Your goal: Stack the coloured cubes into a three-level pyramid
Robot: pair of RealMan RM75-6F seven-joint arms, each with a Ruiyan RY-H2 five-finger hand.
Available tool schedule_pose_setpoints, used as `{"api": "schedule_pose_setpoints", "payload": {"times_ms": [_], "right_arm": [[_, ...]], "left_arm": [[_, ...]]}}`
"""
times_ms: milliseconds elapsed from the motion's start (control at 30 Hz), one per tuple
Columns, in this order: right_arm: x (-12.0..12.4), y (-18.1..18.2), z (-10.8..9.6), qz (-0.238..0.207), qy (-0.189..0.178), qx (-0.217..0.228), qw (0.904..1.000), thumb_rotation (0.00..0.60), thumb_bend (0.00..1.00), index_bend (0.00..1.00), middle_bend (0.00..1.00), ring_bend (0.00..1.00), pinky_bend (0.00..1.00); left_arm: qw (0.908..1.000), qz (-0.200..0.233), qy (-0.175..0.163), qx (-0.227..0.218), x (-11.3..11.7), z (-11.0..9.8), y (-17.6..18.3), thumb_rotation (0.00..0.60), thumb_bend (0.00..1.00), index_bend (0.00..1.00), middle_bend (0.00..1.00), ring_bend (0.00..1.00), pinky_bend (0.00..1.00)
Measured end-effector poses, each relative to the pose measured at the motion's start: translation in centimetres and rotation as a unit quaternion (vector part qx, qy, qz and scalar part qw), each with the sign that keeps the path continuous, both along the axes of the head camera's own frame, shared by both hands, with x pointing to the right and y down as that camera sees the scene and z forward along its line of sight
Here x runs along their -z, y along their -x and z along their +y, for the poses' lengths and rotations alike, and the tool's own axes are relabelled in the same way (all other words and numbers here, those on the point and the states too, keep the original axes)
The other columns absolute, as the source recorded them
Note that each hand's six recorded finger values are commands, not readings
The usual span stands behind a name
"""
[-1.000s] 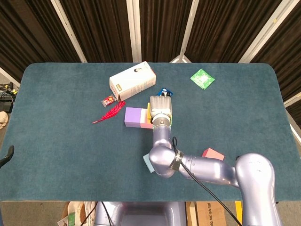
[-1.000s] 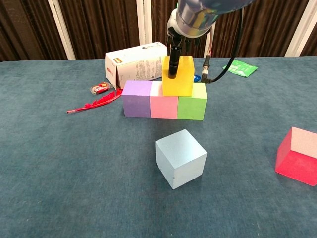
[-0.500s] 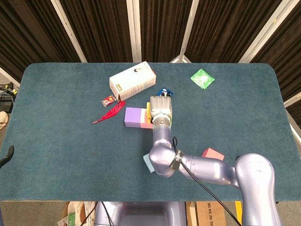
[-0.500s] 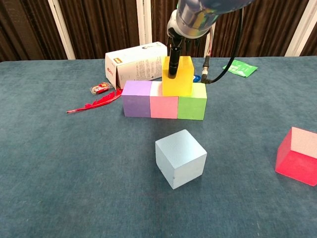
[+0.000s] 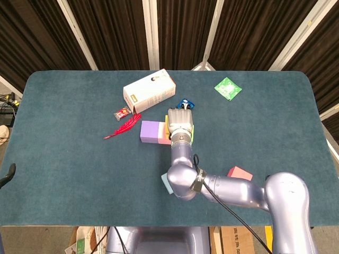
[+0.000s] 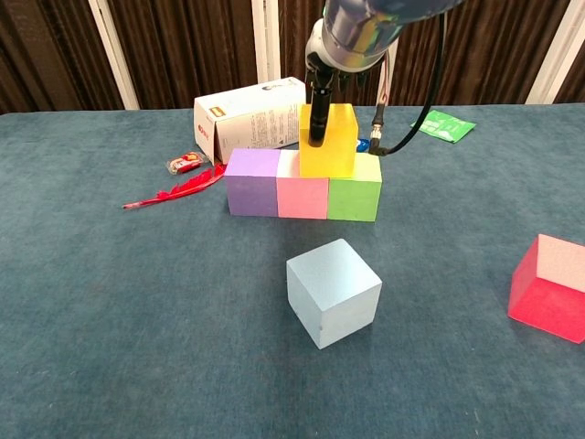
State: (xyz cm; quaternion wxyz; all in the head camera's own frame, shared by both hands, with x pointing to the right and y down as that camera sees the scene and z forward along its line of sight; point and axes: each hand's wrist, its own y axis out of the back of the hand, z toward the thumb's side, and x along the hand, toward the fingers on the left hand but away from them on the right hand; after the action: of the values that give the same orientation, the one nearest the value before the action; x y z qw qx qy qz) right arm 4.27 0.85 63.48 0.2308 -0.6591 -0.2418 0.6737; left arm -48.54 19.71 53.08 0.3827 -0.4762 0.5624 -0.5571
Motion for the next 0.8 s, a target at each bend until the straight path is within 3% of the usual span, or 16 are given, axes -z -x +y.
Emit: {"api": "schedule_pose_setpoints", "payload": {"times_ms": [133, 300, 467, 600, 800], "right_arm": [[0.2, 0.0, 0.1, -0.005, 0.008, -0.001, 1.0000, 0.600, 0.25, 0.00, 0.02, 0.00, 0.00], [0.9, 0.1, 0.0, -0.013, 0.000, 0.002, 0.9999, 0.600, 0.11, 0.00, 0.00, 0.00, 0.00], [2.3, -0.3, -0.2, -0.034, -0.019, 0.004, 0.9992, 0.600, 0.09, 0.00, 0.00, 0.00, 0.00], [4.4, -1.7, -0.7, -0.057, -0.056, 0.005, 0.9968, 0.600, 0.09, 0.00, 0.00, 0.00, 0.00], [8.8, -7.9, -0.6, -0.065, -0.129, -0.001, 0.9895, 0.600, 0.09, 0.00, 0.00, 0.00, 0.00]], "left_arm": [[1.0000, 0.000, -0.001, 0.000, 0.0, 0.0, 0.0, 0.600, 0.35, 0.05, 0.00, 0.00, 0.00], [1.0000, -0.001, -0.003, 0.000, 0.0, 0.0, 0.0, 0.600, 0.35, 0.04, 0.00, 0.00, 0.00], [1.0000, -0.003, -0.006, 0.000, -0.1, -0.1, 0.1, 0.600, 0.35, 0.04, 0.00, 0.00, 0.00], [1.0000, 0.004, -0.003, -0.005, -0.2, -0.1, -0.1, 0.600, 0.35, 0.04, 0.00, 0.00, 0.00], [0.9995, 0.019, 0.013, -0.021, -0.2, 0.1, -0.5, 0.600, 0.35, 0.03, 0.00, 0.00, 0.00]]}}
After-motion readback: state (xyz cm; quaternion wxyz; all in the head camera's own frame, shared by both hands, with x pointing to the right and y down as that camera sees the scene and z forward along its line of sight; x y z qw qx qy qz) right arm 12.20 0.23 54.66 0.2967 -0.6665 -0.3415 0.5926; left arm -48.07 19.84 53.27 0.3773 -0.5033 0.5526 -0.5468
